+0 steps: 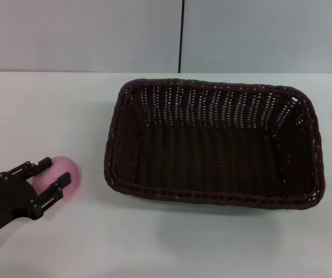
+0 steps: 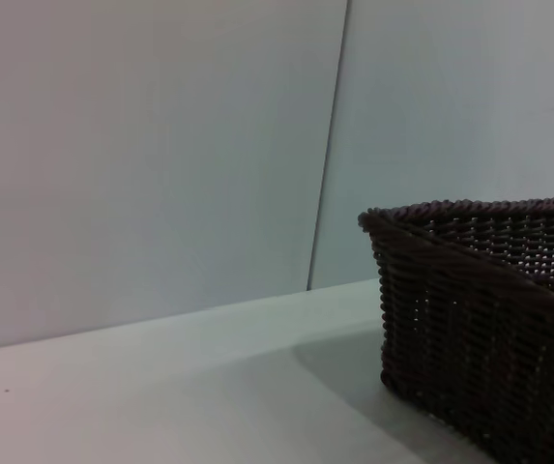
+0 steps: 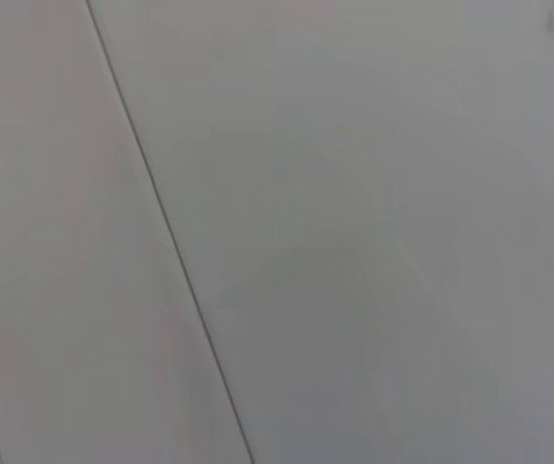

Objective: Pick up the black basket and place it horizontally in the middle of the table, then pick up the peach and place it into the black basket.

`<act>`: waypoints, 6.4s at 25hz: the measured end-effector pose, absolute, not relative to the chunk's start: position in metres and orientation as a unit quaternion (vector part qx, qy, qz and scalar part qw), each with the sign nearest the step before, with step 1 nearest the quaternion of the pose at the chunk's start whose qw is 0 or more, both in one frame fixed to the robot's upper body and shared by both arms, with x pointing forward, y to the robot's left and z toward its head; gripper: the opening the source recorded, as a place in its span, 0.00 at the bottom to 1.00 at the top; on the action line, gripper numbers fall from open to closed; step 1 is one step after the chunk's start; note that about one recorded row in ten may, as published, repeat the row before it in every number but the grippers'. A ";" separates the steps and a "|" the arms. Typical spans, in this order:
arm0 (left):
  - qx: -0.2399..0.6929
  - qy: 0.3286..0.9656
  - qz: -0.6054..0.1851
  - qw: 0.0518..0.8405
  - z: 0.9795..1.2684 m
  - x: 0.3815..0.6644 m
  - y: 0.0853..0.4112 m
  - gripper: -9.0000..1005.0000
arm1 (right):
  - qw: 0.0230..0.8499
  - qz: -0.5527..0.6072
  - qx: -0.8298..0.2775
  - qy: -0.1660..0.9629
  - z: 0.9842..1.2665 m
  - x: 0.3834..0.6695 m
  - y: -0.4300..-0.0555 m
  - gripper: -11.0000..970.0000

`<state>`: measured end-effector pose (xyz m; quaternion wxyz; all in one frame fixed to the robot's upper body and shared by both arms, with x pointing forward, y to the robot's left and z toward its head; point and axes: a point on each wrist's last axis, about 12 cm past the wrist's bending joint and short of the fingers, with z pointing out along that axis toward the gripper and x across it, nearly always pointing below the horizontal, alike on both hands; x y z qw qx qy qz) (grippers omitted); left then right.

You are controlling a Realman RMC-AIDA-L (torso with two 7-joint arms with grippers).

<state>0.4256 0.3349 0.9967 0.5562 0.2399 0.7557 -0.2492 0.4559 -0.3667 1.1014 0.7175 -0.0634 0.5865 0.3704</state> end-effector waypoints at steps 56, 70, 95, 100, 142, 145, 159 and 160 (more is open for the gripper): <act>0.251 0.752 -0.294 0.534 1.034 0.449 0.355 0.72 | 0.718 0.323 0.071 0.613 1.045 0.462 -0.351 0.67; 0.276 0.753 -0.246 0.545 1.007 0.441 0.340 0.79 | 0.716 0.322 0.073 0.616 1.044 0.464 -0.351 0.67; 0.267 0.738 -0.250 0.567 1.014 0.439 0.344 0.31 | 0.712 0.317 0.077 0.622 1.043 0.466 -0.351 0.67; 0.269 0.703 -0.256 0.607 1.033 0.447 0.348 0.24 | 0.712 0.318 0.077 0.621 1.043 0.467 -0.351 0.67; 0.182 0.633 -0.261 0.706 1.038 0.489 0.295 0.85 | 0.755 0.255 0.101 0.595 1.046 0.450 -0.372 0.67; 0.158 0.639 -0.224 0.719 1.032 0.480 0.303 0.85 | 0.760 0.241 0.105 0.595 1.045 0.447 -0.375 0.67; 0.052 0.660 -0.087 0.744 1.011 0.445 0.327 0.85 | 0.787 0.149 0.115 0.587 1.036 0.450 -0.366 0.67; 0.050 0.661 -0.089 0.744 1.010 0.445 0.326 0.85 | 0.788 0.149 0.114 0.586 1.036 0.451 -0.365 0.67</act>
